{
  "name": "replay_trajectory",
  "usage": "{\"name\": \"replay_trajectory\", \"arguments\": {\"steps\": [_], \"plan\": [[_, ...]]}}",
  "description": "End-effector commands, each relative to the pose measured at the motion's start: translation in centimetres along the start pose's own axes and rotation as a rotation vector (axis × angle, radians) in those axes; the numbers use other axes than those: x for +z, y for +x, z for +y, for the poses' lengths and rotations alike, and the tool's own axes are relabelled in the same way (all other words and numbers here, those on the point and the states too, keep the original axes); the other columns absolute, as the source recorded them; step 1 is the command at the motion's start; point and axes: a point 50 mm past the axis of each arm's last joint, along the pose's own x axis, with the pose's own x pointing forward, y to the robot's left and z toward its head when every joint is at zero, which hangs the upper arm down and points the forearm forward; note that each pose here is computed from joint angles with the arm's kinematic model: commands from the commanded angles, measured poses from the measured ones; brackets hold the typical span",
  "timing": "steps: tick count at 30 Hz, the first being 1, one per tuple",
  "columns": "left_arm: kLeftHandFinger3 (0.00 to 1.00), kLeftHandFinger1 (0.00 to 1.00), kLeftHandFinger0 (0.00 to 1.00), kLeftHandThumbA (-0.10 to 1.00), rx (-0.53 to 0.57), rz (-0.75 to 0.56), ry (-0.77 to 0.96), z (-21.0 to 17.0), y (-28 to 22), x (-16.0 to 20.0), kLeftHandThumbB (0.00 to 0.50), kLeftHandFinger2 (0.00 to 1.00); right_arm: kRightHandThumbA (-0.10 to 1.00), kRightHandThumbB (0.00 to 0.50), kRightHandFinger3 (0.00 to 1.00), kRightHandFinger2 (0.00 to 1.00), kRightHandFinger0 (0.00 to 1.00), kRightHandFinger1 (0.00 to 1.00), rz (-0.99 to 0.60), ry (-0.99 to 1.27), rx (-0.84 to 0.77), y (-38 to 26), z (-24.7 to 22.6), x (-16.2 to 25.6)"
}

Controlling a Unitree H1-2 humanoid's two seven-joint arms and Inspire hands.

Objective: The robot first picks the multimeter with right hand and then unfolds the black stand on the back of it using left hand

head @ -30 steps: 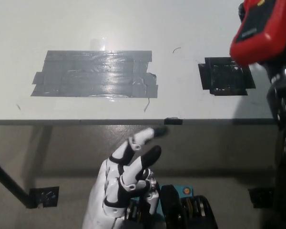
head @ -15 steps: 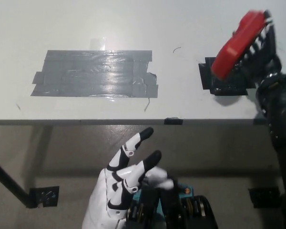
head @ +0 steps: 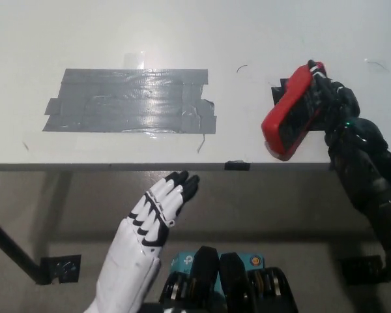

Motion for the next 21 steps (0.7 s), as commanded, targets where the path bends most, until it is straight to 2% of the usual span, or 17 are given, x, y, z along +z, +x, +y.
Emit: {"name": "replay_trajectory", "arguments": {"steps": [1, 3, 5, 6, 7, 8, 9, 10, 11, 12, 13, 15, 20, 21], "plan": [[1.00, 1.00, 1.00, 1.00, -0.033, 0.132, 0.154, 1.1, -2.8, -4.2, 0.373, 1.00, -0.10, 0.181, 0.77, 0.75, 0.00, 0.28, -0.691, -0.470, -0.168, -0.7, 1.8, 16.7], [1.00, 1.00, 1.00, 1.00, -0.038, 0.139, 0.156, 1.1, -3.1, -4.4, 0.370, 1.00, -0.10, 0.180, 0.80, 0.79, 0.00, 0.33, -0.701, -0.467, -0.188, -0.8, 1.8, 16.8], [1.00, 1.00, 1.00, 1.00, -0.043, 0.139, 0.159, 1.0, -3.3, -4.4, 0.369, 1.00, -0.10, 0.188, 0.75, 0.79, 0.00, 0.35, -0.721, -0.436, -0.222, -0.9, 1.7, 16.9], [1.00, 1.00, 1.00, 1.00, -0.044, 0.139, 0.158, 1.0, -3.3, -4.5, 0.366, 1.00, -0.10, 0.205, 0.70, 0.75, 0.01, 0.35, -0.737, -0.424, -0.245, -1.0, 1.7, 17.0], [1.00, 1.00, 1.00, 1.00, -0.045, 0.139, 0.156, 1.0, -3.3, -4.5, 0.359, 1.00, -0.10, 0.250, 0.62, 0.63, 0.04, 0.31, -0.769, -0.432, -0.311, -1.2, 1.7, 17.1], [1.00, 1.00, 1.00, 1.00, -0.049, 0.141, 0.155, 1.0, -3.4, -4.5, 0.358, 1.00, 0.02, 0.259, 0.88, 0.86, 0.24, 0.53, -0.798, -0.461, -0.378, -1.4, 1.7, 17.2], [1.00, 1.00, 1.00, 1.00, -0.049, 0.141, 0.155, 1.0, -3.4, -4.5, 0.359, 1.00, 0.06, 0.265, 0.88, 0.82, 0.32, 0.55, -0.798, -0.461, -0.378, -1.4, 1.7, 17.2], [1.00, 1.00, 1.00, 1.00, -0.059, 0.144, 0.160, 1.0, -3.4, -4.6, 0.360, 1.00, 0.16, 0.306, 1.00, 1.00, 0.69, 0.90, -0.811, -0.476, -0.389, -1.5, 1.7, 17.5], [1.00, 1.00, 1.00, 1.00, -0.063, 0.148, 0.164, 1.0, -3.5, -4.6, 0.362, 1.00, 0.29, 0.301, 1.00, 1.00, 1.00, 1.00, -0.810, -0.481, -0.350, -1.4, 1.7, 17.5], [1.00, 1.00, 1.00, 1.00, -0.066, 0.149, 0.169, 1.0, -3.6, -4.6, 0.360, 1.00, 0.40, 0.290, 1.00, 1.00, 1.00, 1.00, -0.799, -0.516, -0.313, -1.3, 1.8, 17.5], [1.00, 1.00, 1.00, 1.00, -0.069, 0.151, 0.167, 1.1, -3.7, -4.7, 0.360, 1.00, 0.43, 0.305, 1.00, 1.00, 1.00, 1.00, -0.785, -0.526, -0.285, -1.2, 1.8, 17.4], [1.00, 1.00, 1.00, 1.00, -0.074, 0.154, 0.167, 1.1, -3.8, -4.7, 0.361, 1.00, 0.45, 0.332, 1.00, 1.00, 1.00, 1.00, -0.779, -0.557, -0.245, -1.2, 1.9, 17.3], [1.00, 1.00, 1.00, 1.00, -0.070, 0.157, 0.169, 1.0, -4.0, -4.7, 0.362, 1.00, 0.45, 0.353, 1.00, 1.00, 1.00, 1.00, -0.736, -0.577, -0.163, -0.8, 1.3, 16.7], [1.00, 1.00, 1.00, 1.00, -0.063, 0.159, 0.166, 1.1, -4.0, -4.8, 0.363, 1.00, 0.50, 0.373, 1.00, 1.00, 1.00, 1.00, -0.704, -0.593, -0.171, -0.6, 0.9, 16.3]]}}
